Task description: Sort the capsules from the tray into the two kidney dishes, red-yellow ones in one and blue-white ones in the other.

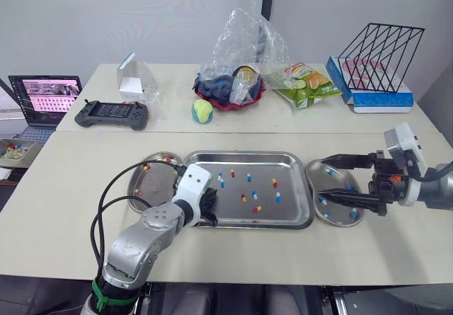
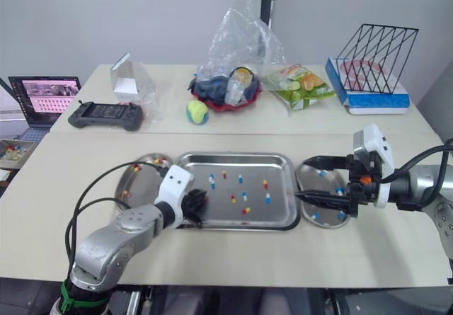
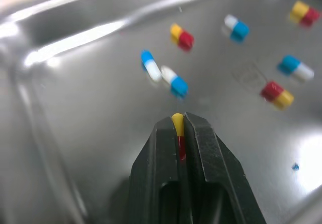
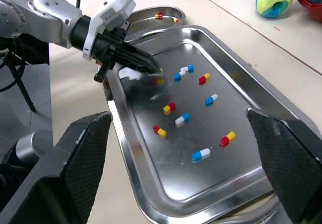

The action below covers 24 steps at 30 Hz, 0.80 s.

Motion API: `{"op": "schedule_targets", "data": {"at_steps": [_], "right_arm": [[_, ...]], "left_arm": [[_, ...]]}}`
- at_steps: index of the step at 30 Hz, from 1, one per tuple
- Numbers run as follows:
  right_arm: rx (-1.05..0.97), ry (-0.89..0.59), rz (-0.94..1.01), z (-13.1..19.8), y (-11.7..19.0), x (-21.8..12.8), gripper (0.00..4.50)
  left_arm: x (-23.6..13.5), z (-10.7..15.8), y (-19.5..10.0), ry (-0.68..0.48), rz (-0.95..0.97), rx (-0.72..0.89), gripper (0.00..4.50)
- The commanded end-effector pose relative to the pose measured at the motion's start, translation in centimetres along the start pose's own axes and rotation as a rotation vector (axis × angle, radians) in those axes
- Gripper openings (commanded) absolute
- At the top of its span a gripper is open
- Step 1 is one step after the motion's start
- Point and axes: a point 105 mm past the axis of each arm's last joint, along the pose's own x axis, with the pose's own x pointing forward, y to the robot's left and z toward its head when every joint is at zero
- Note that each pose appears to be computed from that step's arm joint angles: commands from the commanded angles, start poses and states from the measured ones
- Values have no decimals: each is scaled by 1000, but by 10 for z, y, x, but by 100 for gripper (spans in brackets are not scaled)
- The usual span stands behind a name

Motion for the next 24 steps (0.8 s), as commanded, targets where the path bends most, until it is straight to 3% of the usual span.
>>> {"op": "schedule_targets", "data": {"at_steps": [1, 2, 4, 11, 19, 24], "right_arm": [[-40, -15, 0, 6, -1, 1, 450], [-41, -18, 0, 6, -2, 3, 450], [-41, -24, 5, 5, -3, 6, 450], [-56, -28, 24, 7, -7, 10, 450], [-65, -29, 25, 9, -9, 11, 450], [-62, -26, 22, 9, -8, 10, 450]], "left_arm": [[-12, 39, 11, -160, 6, 95, 3], [-18, 57, 32, -220, 67, 75, 3], [-30, 68, 69, -230, 149, 127, 3], [-58, 46, 120, -136, 74, 183, 3], [-59, 28, 129, -85, 37, 136, 3], [-57, 4, 134, 29, 53, 166, 3]]}}
